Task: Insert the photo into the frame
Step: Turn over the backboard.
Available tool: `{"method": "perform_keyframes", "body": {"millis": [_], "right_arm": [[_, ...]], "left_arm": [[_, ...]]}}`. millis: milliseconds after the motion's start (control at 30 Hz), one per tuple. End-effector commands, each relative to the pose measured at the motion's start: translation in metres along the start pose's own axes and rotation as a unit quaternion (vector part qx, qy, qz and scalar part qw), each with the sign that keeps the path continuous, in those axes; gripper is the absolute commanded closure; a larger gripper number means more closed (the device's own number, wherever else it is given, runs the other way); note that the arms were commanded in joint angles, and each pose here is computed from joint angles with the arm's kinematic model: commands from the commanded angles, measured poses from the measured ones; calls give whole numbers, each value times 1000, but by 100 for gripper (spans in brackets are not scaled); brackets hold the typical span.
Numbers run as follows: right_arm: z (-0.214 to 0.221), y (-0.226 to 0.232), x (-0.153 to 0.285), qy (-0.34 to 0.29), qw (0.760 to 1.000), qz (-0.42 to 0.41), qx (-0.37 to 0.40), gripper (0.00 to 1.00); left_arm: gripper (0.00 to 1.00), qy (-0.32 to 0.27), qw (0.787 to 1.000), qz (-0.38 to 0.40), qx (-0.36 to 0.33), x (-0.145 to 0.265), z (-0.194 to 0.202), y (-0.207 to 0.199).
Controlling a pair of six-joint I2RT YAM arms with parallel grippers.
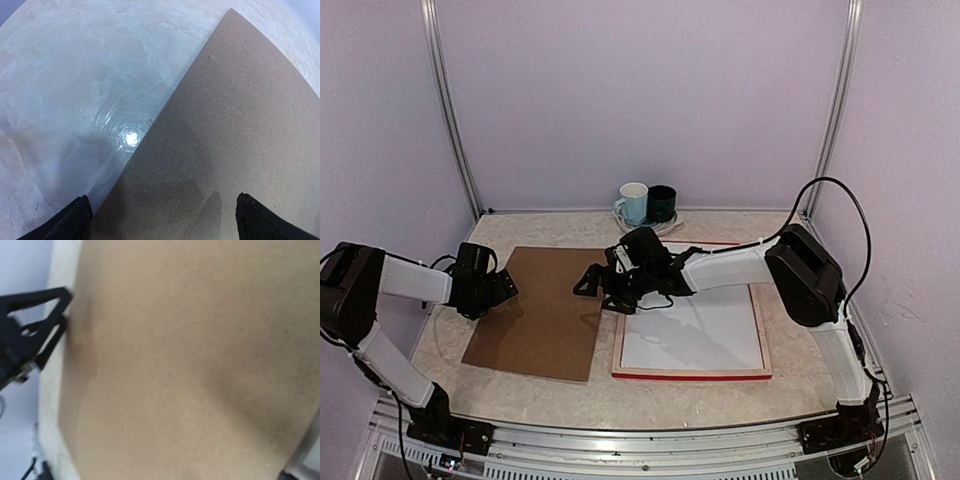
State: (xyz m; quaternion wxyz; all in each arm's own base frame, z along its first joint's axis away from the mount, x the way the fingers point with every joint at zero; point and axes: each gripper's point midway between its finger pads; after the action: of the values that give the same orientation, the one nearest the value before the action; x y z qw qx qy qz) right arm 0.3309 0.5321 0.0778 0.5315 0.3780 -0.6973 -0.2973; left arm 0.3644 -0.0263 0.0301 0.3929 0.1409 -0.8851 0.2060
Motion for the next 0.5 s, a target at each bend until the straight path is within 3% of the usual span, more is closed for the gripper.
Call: {"method": "perform_keyframes", "body": {"millis": [0,200,467], "right_arm": [[-11,92,40,-14,987,-150,53,1],[-12,101,54,-18,984,-169,59,1],[-7,77,69,-26,987,-152,37,1]], "left_arm": [[1,35,998,52,1,6,13,-22],[1,40,997,72,-1,13,17,-31],[1,46,993,105,-9,27,31,-55]]}}
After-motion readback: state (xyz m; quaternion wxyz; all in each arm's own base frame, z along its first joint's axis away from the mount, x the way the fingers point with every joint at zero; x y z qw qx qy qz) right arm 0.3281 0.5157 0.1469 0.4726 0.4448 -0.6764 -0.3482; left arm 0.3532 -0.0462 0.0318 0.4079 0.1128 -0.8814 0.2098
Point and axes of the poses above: each gripper's point midway between its finger pads, its own x axis back along the fingers, its own y axis along the line the jaws close on, z = x × y, and after that the axes turned 3 degrees about -x, right-handed
